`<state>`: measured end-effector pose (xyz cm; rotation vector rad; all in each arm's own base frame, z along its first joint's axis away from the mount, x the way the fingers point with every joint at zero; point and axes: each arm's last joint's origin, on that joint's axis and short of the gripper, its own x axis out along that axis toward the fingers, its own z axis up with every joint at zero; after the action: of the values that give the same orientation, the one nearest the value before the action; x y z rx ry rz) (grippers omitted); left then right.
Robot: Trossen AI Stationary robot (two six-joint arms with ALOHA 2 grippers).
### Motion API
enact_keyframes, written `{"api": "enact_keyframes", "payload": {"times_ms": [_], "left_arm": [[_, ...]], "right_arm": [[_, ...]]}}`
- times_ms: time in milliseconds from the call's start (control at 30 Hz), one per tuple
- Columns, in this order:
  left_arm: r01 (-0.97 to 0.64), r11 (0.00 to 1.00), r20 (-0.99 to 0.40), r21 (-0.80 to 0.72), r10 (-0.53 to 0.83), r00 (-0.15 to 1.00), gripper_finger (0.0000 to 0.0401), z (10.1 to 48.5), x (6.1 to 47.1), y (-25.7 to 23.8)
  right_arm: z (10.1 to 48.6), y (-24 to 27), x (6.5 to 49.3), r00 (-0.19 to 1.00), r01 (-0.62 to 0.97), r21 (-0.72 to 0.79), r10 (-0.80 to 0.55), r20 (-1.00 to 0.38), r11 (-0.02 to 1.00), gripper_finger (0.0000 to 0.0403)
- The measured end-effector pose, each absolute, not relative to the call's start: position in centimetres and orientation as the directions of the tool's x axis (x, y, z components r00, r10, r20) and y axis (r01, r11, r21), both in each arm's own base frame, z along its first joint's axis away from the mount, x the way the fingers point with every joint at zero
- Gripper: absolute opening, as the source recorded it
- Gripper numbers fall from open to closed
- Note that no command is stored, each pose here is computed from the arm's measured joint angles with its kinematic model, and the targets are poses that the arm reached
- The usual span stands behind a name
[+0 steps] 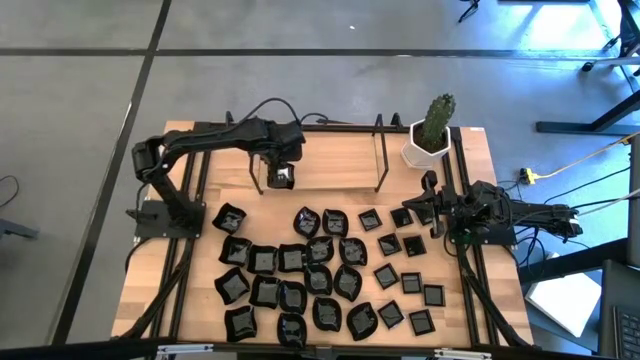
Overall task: Pick & Place Mini shaped plates
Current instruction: Put the black distorted square plate on the shelf, then put the black leaf-shaped plate on the shelf
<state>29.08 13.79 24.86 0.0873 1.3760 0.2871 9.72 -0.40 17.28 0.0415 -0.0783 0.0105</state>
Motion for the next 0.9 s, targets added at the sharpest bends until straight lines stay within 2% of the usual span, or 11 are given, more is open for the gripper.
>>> {"api": "enact_keyframes", "payload": {"times_ms": [167, 567, 800, 900], "left_arm": [[-0.142, 0.958, -0.956, 0.249, 0.266, 0.120, 0.0001, 23.8, 29.5, 14.2], [-0.152, 0.948, -0.950, 0.280, 0.296, 0.096, 0.0022, 23.4, 29.5, 14.7], [-0.163, 0.937, -0.940, 0.309, 0.327, 0.096, 0.0048, 23.6, 29.6, 14.8], [-0.170, 0.929, -0.930, 0.329, 0.350, 0.110, 0.0064, 24.9, 30.0, 14.6]], "right_arm": [[17.3, -0.4, 9.7, 0.997, -0.012, 0.041, 0.009, 0.078, 0.999, 0.0011], [17.3, -0.4, 9.7, 0.997, -0.012, 0.040, 0.009, 0.078, 0.999, 0.0011], [17.3, -0.4, 9.7, 0.997, -0.012, 0.042, 0.009, 0.078, 0.999, 0.0011], [17.3, -0.4, 9.7, 0.997, -0.012, 0.040, 0.009, 0.078, 0.999, 0.0011]]}}
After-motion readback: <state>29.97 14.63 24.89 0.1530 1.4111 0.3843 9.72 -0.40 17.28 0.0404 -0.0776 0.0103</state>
